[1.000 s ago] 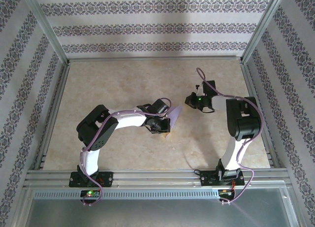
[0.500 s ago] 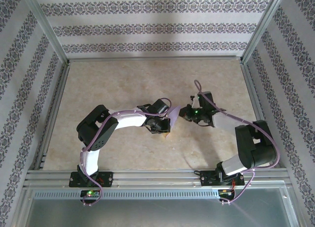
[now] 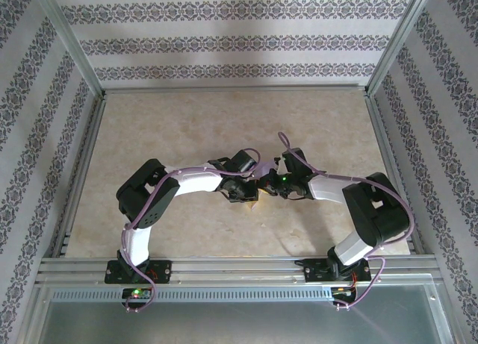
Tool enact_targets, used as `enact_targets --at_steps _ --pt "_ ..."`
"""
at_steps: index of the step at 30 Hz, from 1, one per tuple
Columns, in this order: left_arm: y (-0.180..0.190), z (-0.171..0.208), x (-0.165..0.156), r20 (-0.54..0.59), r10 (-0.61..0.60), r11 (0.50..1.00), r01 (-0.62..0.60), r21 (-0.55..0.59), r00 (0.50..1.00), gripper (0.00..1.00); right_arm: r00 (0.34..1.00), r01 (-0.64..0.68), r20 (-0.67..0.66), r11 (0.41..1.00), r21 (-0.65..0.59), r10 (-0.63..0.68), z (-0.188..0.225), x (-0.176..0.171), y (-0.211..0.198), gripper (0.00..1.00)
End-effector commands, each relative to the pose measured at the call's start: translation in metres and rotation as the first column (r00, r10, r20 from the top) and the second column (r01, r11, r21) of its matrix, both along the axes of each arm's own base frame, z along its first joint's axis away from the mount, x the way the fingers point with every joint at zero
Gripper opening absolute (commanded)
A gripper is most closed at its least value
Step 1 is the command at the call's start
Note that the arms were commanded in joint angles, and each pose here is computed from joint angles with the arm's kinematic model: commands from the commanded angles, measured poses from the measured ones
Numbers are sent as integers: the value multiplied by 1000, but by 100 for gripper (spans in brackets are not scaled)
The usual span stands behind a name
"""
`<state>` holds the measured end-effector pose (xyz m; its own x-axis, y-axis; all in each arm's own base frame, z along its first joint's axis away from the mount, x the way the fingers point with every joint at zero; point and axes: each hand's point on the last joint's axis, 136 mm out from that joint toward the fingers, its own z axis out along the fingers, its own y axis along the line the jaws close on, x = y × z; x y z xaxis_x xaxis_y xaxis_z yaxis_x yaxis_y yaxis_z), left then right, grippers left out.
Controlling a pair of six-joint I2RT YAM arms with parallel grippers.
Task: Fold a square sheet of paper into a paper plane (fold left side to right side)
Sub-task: Fold the wing for the fifth time at the center of the table.
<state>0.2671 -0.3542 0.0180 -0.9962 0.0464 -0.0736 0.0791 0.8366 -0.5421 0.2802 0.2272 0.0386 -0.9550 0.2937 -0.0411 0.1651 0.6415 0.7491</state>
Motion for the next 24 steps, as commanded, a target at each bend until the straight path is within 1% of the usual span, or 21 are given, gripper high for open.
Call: enact_targets --at_steps 1,4,8,13,16,20,24 --pt "39 -42 -23 -81 10 979 7 205 997 0 1000 13 -12 1000 -11 -13 -9 -1 4 0" --pt "38 -41 -23 -82 9 980 7 199 997 0 999 6 -40 1000 -26 -7 -20 -5 3 0" --pt "30 -39 -22 -85 25 989 -13 145 996 0 997 5 -80 997 -74 -10 -37 -12 -4 0" --pt "23 -25 -15 -61 24 994 -17 112 998 0 994 -12 -107 993 -119 -1 -52 -21 -10 0" --pt "15 -4 -7 -22 28 998 -27 57 999 1 993 -21 -121 990 -140 4 -60 -26 -14 0" --pt "6 37 3 34 40 998 -38 -48 999 6 991 -30 -133 988 -153 9 -67 -31 -16 0" --pt "-1 65 -2 6 41 988 -40 -150 999 6 992 -32 -122 988 -154 14 -65 -31 -16 0"
